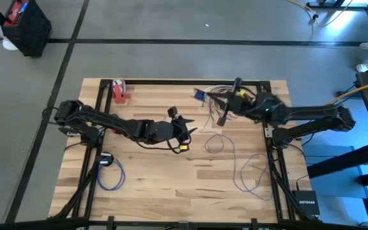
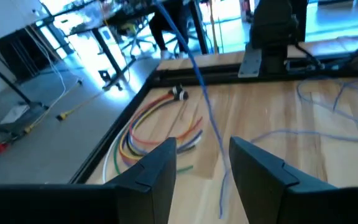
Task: Coil cords
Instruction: Coil the blue cable wire on the black spool
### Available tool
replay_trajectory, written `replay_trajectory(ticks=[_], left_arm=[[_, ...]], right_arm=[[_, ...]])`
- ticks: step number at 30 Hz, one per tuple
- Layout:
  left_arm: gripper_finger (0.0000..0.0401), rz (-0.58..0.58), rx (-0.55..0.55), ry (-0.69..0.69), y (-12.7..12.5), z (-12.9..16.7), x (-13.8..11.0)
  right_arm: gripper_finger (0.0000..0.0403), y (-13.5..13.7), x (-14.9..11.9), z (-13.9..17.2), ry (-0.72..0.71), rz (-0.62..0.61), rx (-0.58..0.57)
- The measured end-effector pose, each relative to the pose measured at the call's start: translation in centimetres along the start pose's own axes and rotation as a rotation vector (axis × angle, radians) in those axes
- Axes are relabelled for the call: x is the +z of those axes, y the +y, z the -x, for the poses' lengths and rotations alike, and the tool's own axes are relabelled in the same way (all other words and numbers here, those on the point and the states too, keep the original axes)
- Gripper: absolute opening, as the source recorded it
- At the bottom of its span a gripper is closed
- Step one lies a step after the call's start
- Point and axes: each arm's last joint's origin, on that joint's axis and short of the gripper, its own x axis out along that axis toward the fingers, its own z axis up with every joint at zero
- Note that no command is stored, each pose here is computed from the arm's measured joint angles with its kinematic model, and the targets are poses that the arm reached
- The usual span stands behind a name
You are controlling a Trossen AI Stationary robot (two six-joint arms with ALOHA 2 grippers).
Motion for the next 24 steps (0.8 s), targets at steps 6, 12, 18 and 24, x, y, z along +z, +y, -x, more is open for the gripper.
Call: replay_trajectory(ticks=[6, 12, 18, 24], left_arm=[[0.0143, 0.051, 0.004, -0.016, 0.1, 0.6, 0.5], [0.0143, 0.118, -0.029, -0.093, 0.5, 0.2, 1.2], [0.0143, 0.21, -0.152, -0.246, 1.0, -0.3, 2.5], [0.0143, 0.225, -0.169, -0.197, -0.8, -3.0, 0.1]], right_arm=[[0.0007, 1.2, -7.0, 2.5, -0.189, -0.148, -0.003], [0.0007, 1.6, -8.7, 4.3, -0.389, -0.245, 0.019], [0.0007, 1.9, -8.6, 4.4, -0.416, -0.275, 0.107], [0.0007, 2.1, -8.7, 4.2, -0.399, -0.29, 0.171]])
